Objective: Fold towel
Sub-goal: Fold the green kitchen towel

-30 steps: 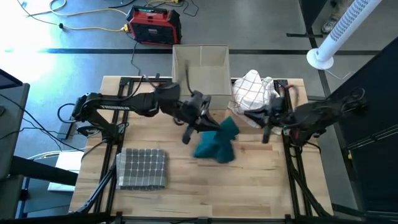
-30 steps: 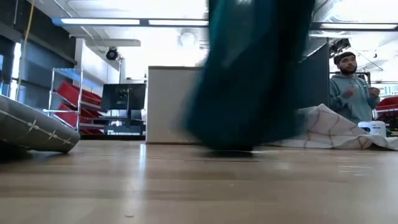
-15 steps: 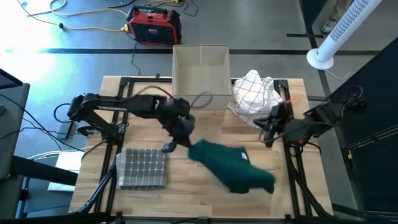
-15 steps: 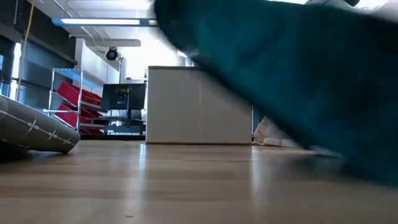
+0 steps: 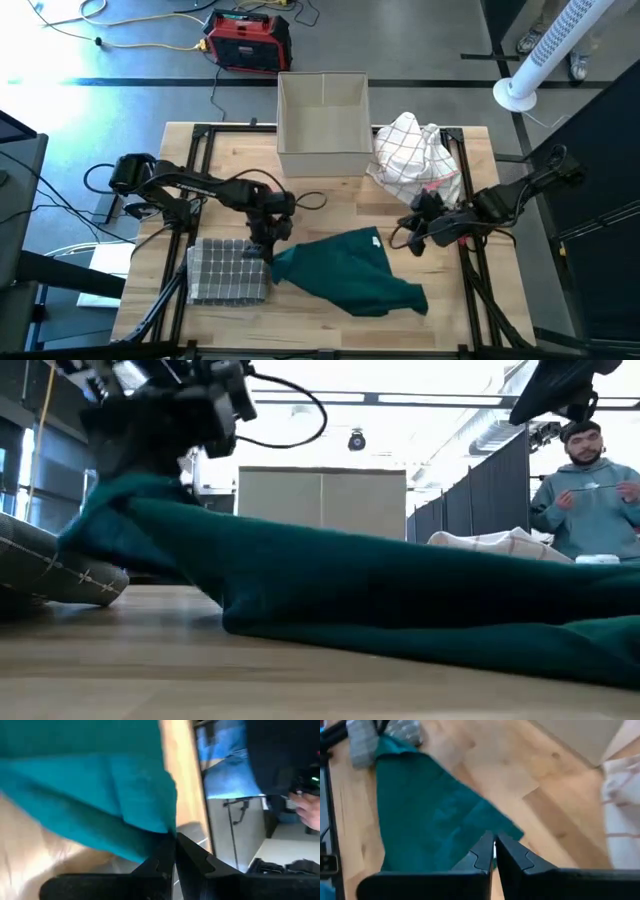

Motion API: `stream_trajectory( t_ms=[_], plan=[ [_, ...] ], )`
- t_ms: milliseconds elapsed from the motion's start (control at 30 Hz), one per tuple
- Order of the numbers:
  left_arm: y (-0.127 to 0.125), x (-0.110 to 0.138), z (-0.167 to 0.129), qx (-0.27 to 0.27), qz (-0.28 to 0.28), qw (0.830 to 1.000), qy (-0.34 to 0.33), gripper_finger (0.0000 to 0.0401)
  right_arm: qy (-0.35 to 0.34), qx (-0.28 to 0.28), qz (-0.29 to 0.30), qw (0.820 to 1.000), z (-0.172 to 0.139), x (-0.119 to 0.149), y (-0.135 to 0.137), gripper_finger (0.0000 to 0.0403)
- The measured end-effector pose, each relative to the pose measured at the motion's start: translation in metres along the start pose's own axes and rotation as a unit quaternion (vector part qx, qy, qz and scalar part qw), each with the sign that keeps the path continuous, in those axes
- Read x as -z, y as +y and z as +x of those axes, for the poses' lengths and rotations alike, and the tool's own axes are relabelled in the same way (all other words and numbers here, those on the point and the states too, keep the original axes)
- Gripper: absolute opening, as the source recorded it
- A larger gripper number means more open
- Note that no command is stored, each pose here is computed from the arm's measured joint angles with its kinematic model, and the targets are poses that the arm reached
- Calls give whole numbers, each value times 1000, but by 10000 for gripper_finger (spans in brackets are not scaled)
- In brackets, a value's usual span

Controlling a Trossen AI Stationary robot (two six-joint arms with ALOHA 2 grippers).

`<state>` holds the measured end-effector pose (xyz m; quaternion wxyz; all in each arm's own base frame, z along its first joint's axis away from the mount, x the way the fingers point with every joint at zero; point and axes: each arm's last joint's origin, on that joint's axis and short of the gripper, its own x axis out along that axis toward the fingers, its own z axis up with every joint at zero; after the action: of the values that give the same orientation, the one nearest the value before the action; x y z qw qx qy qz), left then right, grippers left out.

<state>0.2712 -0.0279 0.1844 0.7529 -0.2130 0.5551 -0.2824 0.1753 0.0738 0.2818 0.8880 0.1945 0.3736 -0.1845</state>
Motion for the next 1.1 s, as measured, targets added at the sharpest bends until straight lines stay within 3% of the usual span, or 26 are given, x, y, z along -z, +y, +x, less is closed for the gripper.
stream_trajectory(
  t_ms=[167, 400, 600, 667, 833, 1100],
  plan=[
    [6, 14, 11, -59, -38, 997, 22, 21, 28, -18, -16, 999, 18, 5, 8, 54],
    [11, 14, 12, -130, -54, 990, 9, 103, 72, 16, -68, 995, 48, 6, 11, 142],
    [25, 3, 2, -277, -18, 959, -56, 166, 94, 32, -126, 987, 66, -3, 1, 158],
    [31, -1, -3, -297, -18, 951, -77, 178, 99, 41, -151, 983, 71, -8, -5, 158],
    [38, -1, -17, -285, -56, 953, -82, 191, 133, 3, -194, 972, 88, -17, -14, 158],
    [10, 1, -25, -237, -86, 961, -112, 191, 120, -65, -166, 977, 125, 5, -38, 159]
  ],
)
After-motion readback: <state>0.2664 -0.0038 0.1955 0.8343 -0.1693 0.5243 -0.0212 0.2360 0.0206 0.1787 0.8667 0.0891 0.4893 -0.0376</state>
